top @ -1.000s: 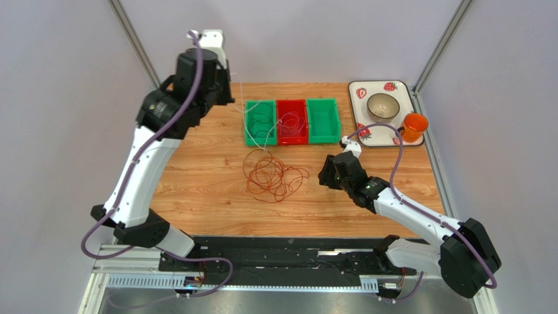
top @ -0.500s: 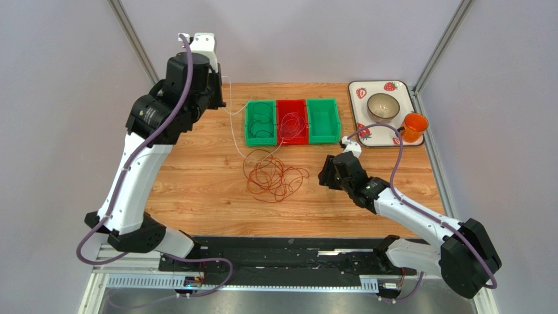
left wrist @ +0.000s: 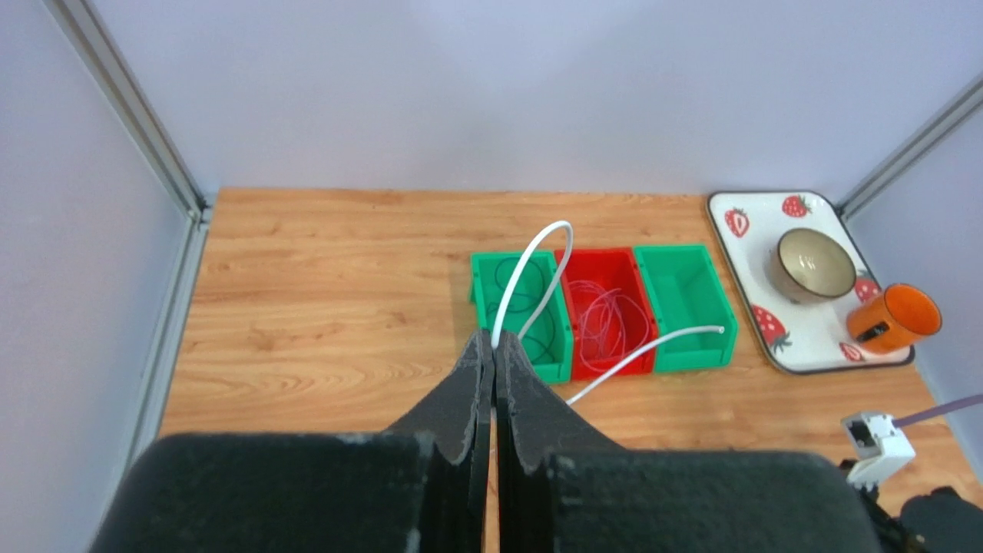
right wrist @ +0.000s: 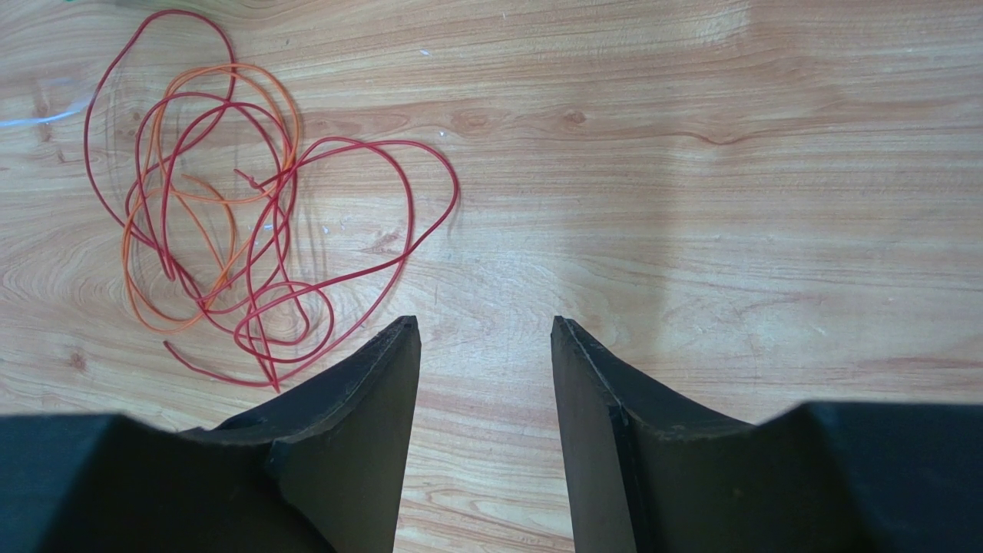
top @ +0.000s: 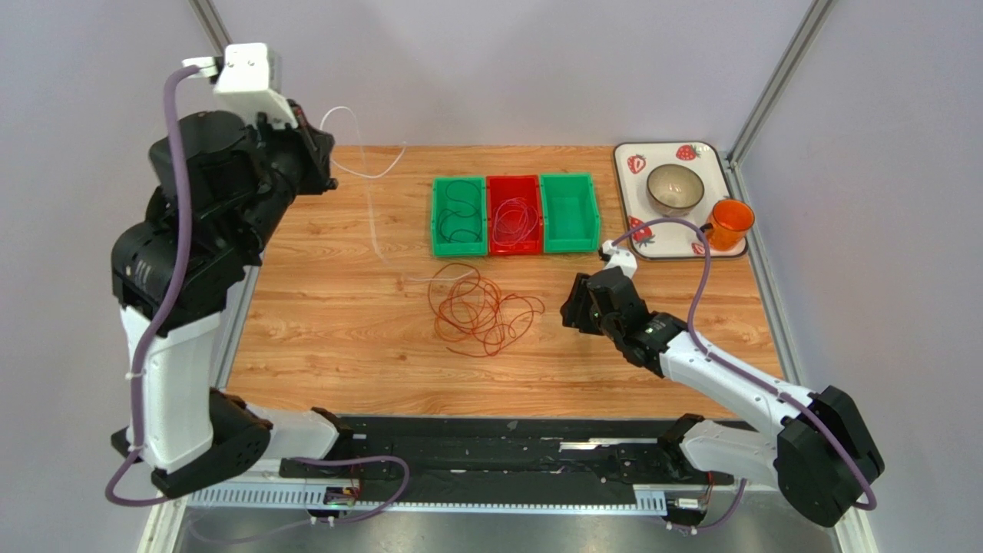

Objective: Untangle the cables

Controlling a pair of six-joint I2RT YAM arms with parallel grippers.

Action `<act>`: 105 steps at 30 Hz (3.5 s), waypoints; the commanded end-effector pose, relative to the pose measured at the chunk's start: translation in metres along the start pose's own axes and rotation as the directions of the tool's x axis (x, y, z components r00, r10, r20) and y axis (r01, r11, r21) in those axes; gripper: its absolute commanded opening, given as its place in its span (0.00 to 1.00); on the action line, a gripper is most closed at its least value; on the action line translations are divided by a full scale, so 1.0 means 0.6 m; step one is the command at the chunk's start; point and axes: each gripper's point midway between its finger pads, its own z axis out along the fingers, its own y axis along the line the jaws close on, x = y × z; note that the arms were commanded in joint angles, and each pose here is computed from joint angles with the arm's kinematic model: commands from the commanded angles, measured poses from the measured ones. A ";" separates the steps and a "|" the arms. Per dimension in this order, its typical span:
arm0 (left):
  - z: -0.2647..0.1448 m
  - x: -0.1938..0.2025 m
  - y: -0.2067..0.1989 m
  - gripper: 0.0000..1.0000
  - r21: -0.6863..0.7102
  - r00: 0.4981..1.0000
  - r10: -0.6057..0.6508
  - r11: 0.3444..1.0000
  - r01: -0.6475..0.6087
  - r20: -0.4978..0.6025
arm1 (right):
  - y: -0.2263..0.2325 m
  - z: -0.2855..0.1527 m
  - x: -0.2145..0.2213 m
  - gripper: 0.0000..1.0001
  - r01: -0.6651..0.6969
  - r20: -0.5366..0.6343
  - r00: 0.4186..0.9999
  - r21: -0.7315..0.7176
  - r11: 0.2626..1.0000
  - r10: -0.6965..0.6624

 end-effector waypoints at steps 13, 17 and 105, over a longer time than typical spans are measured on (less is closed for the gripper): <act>0.222 -0.099 -0.048 0.00 -0.055 0.942 0.032 0.998 -0.015 0.335 | 0.009 -0.007 -0.025 0.50 -0.019 0.065 0.998 -0.042 0.999 0.022; 0.284 -0.125 -0.056 0.00 -0.118 0.924 0.070 0.993 -0.027 0.376 | 0.010 -0.007 -0.025 0.49 -0.020 0.066 0.998 -0.051 0.998 0.023; 0.563 0.439 0.023 0.00 -0.360 0.969 0.046 0.923 -0.133 -0.241 | 0.004 -0.011 -0.027 0.49 -0.047 0.081 0.995 -0.076 0.996 0.053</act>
